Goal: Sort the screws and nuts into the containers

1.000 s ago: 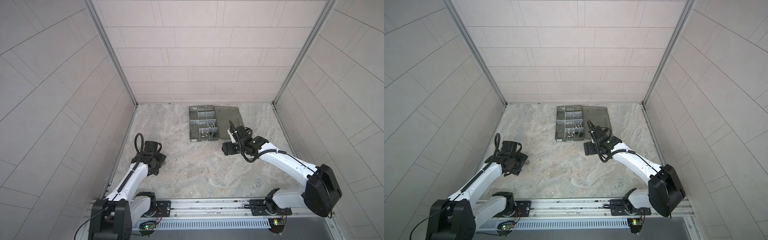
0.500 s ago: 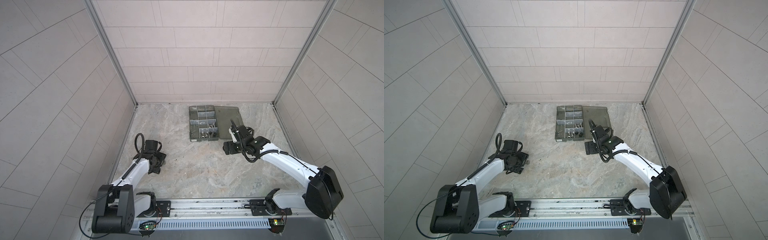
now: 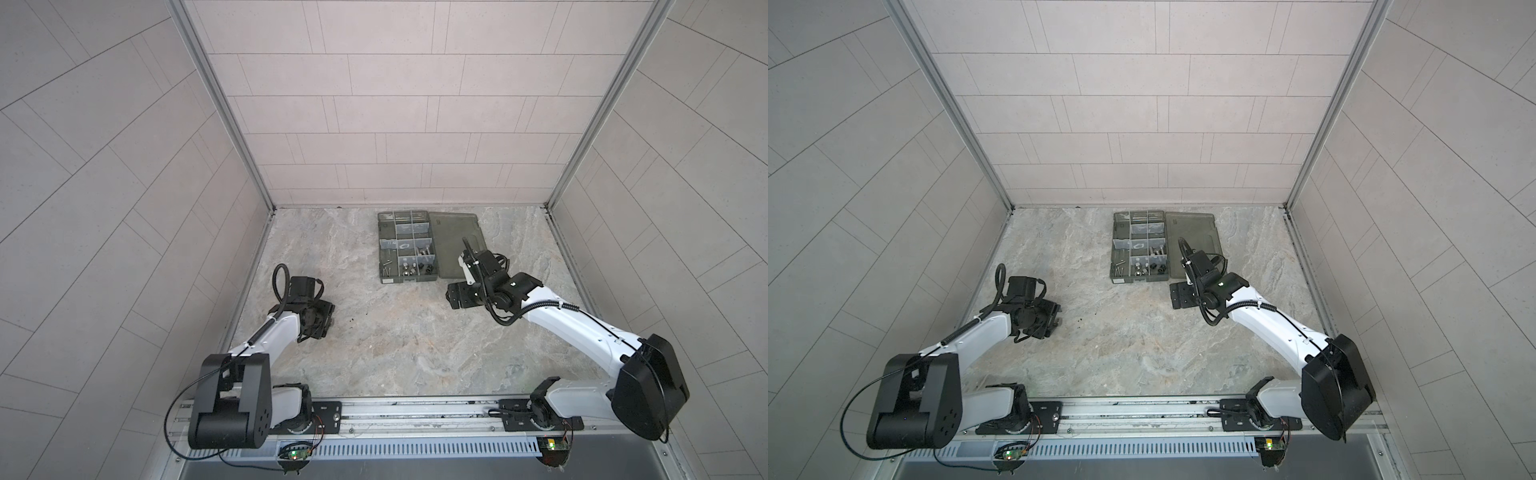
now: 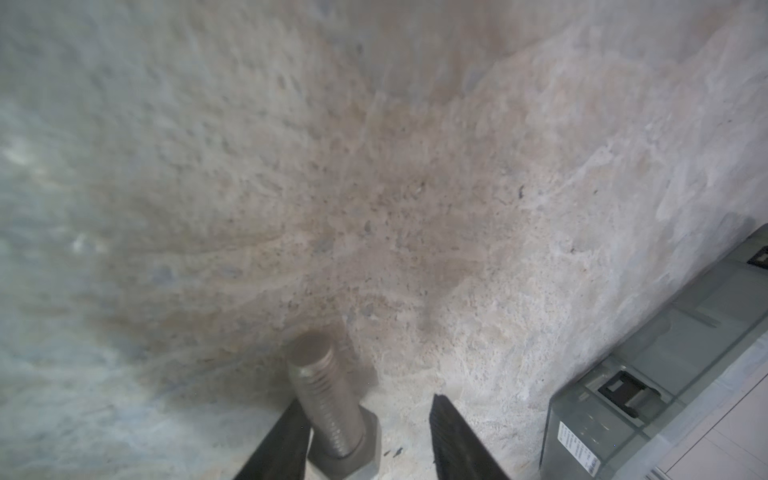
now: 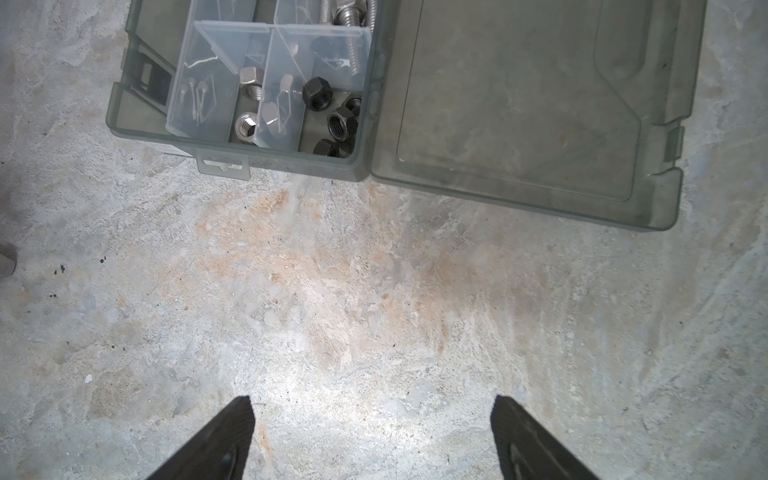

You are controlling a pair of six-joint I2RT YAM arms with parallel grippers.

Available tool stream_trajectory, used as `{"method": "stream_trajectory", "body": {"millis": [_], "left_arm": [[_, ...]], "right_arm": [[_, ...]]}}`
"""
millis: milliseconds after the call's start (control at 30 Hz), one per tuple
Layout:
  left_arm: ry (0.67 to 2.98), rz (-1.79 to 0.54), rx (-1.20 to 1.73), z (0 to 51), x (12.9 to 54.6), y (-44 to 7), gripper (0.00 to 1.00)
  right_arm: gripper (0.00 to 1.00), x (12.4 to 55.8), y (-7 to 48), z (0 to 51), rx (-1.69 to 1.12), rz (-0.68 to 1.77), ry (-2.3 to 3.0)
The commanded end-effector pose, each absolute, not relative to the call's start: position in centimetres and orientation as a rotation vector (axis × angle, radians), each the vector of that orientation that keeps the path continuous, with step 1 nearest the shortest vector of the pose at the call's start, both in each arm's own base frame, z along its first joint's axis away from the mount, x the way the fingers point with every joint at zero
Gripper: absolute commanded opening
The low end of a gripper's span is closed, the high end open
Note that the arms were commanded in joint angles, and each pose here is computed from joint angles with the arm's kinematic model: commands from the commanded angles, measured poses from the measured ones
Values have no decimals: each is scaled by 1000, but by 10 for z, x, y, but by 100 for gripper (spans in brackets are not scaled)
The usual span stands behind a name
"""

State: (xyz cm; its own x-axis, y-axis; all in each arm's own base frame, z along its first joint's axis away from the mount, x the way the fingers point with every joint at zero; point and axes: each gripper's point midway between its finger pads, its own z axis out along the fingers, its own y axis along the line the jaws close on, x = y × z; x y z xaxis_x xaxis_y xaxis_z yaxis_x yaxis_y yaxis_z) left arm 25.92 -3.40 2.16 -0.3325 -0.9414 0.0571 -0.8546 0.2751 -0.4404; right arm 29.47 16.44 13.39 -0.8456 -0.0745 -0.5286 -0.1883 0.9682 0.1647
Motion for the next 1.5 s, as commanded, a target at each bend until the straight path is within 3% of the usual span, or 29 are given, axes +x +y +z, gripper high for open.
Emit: {"method": "stream_trajectory", "body": {"millis": [0,500,700,1000,1467], "left_arm": [[2407,-498,-1755,4,228,-33,48],[2448,-507,-1797,-8,206,-38,36],[2461,-543,-1805,-10,199,-43,21],[2483,-558,-1699,11,202,-43,17],[2544,-604,-1449,51,244,-51,18]], "right_arm": [[91,294,162,141,-171,287,2568],[91,291,161,144,-161,292,2571],[91,291,161,145,-158,294,2569],[90,292,161,146,-154,295,2569],[90,295,161,148,-145,294,2558]]}}
